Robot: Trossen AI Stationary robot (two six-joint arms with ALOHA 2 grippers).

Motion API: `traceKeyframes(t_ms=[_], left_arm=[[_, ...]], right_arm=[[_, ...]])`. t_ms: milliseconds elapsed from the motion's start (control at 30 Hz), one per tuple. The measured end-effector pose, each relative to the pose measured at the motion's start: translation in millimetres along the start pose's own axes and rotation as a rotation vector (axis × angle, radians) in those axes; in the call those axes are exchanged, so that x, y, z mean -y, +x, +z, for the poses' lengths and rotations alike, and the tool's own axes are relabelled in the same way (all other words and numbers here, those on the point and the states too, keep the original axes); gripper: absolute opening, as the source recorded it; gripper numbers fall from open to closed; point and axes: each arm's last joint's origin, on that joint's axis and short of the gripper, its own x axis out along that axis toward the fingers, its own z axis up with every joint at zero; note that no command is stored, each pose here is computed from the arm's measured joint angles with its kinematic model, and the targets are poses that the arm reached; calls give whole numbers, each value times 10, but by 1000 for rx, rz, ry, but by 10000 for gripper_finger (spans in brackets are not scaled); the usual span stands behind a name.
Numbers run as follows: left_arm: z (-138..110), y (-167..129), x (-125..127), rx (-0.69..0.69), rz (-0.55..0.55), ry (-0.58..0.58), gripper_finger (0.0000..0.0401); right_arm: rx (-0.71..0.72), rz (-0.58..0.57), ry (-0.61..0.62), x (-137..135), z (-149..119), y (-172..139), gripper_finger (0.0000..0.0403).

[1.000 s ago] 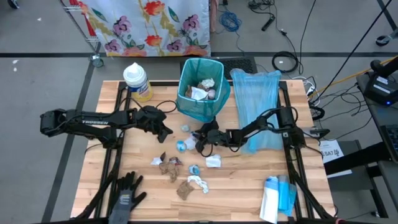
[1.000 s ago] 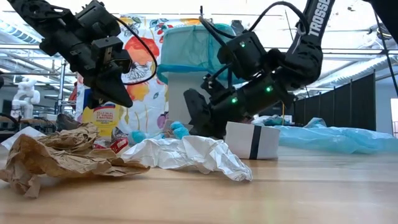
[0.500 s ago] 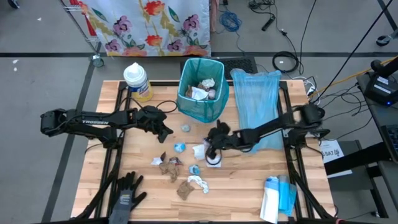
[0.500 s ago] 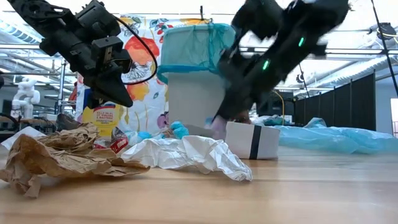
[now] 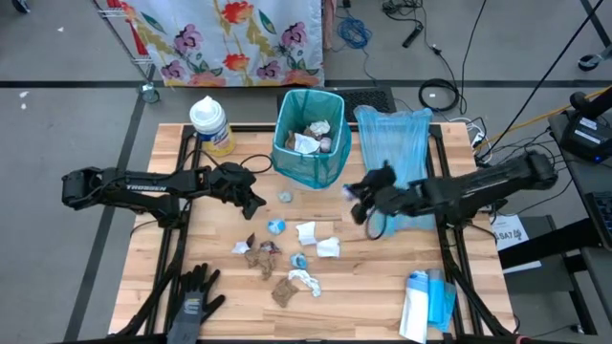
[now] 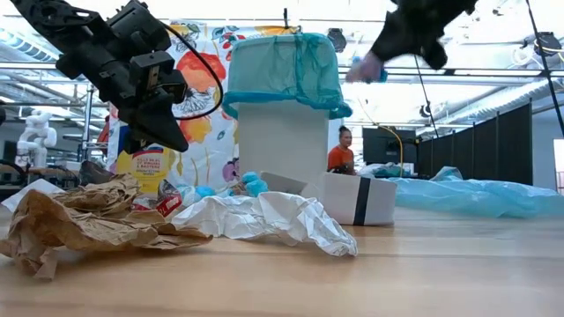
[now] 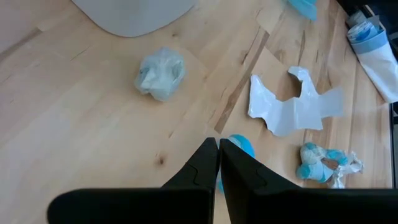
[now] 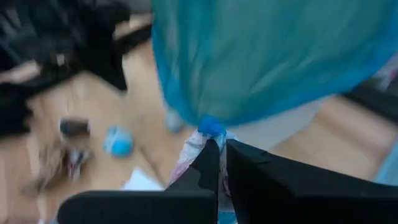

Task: Place trash/remove bag and relplace
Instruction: Put the pink plastic into the trash bin, then put the white plastic into the trash bin

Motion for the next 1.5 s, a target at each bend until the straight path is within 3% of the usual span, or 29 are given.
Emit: traceKeyframes(t_ms=[333,467,600,833,1100,1267,1500], left_arm=[[6,0,2,6,-2,1,20],[9,0,4,9,-4,2,20],[10,0,4,10,-4,3,20],[25,-1,13,26,-12,7,20],[25,-1,12,26,-11,7,20],[23,-1,11,24,-10,5,20],[25,-1,6,33,7,6,20]], right_arm=[[282,-45,-104,165,981,-384,0],[398,-102,-169,189,1347,-326,3],[465,-46,-209,205,1576,-88,12],[401,23,-191,293,1596,571,37],[309,39,-129,415,1502,975,122],[368,39,-170,440,1604,758,163],[448,77,-162,520,1732,-51,175]])
